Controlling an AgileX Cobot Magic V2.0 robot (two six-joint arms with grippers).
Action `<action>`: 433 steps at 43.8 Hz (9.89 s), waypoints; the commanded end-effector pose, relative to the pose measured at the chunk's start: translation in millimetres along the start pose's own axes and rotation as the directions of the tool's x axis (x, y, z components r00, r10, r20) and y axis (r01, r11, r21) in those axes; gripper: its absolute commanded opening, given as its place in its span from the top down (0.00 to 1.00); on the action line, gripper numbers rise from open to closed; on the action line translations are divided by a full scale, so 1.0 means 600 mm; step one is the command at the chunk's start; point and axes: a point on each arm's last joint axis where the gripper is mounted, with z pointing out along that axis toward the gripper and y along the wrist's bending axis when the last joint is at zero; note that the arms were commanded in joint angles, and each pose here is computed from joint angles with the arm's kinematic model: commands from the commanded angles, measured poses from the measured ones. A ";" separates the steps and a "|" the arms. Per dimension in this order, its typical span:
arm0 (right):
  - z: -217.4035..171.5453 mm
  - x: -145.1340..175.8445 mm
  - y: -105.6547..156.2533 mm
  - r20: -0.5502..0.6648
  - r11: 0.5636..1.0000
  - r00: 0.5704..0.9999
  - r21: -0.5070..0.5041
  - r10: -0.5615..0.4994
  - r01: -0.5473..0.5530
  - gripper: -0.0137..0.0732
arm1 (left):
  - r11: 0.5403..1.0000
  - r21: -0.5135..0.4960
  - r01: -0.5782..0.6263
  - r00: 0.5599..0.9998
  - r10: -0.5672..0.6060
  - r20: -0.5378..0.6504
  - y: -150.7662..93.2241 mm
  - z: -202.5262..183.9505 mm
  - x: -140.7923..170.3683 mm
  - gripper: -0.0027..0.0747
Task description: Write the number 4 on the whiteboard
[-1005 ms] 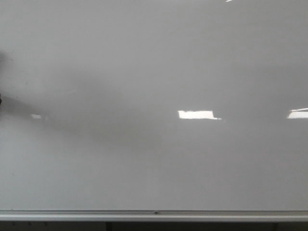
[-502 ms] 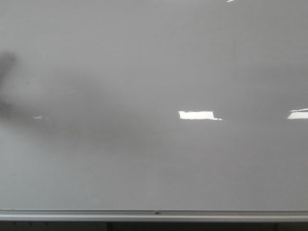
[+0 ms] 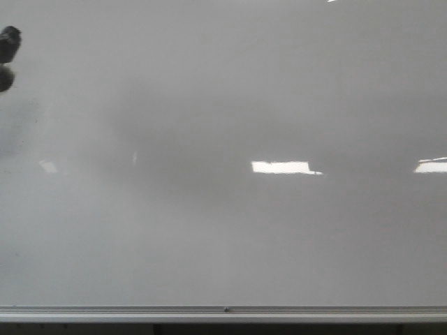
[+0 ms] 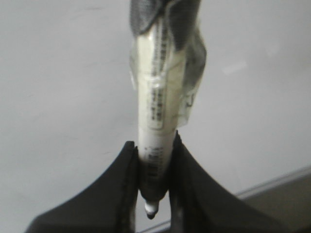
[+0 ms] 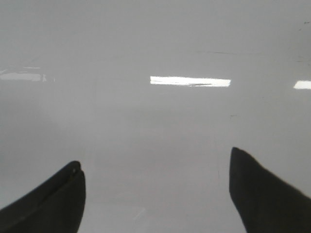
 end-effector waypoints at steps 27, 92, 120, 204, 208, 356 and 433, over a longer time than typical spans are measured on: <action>0.032 0.002 0.017 -0.184 0.994 0.983 -0.109 0.011 -0.031 0.13 | 0.402 0.793 -0.458 0.788 0.596 0.152 -0.214 -0.149 -0.021 0.99; 0.243 -0.040 0.347 -0.286 0.170 0.793 -0.958 -0.537 -0.230 0.32 | 0.366 0.798 -0.478 0.774 0.605 0.186 -0.216 -0.152 -0.021 0.99; 0.242 -0.038 0.337 -0.308 0.191 0.768 -0.951 -0.561 -0.242 0.91 | 0.404 0.773 -0.490 0.796 0.568 0.207 -0.217 -0.148 -0.030 0.78; 0.364 -0.136 0.031 -0.319 0.958 0.948 -0.269 0.006 -0.096 0.91 | 0.467 0.740 -0.485 0.840 0.486 0.244 -0.221 -0.144 -0.047 0.99; 0.370 -0.132 0.030 -0.326 0.960 0.945 -0.263 0.007 -0.097 0.91 | 0.467 0.740 -0.485 0.840 0.486 0.244 -0.221 -0.144 -0.047 0.99; 0.277 -0.119 0.155 -0.494 0.676 0.714 -0.736 -0.497 -0.039 0.91 | 0.557 0.674 -0.485 0.869 0.395 0.298 -0.219 -0.136 -0.069 0.42; 0.188 -0.173 0.204 -0.270 0.653 0.915 -0.757 -0.299 -0.010 0.92 | 0.824 0.476 -0.307 0.942 0.191 0.278 -0.148 -0.113 -0.094 0.99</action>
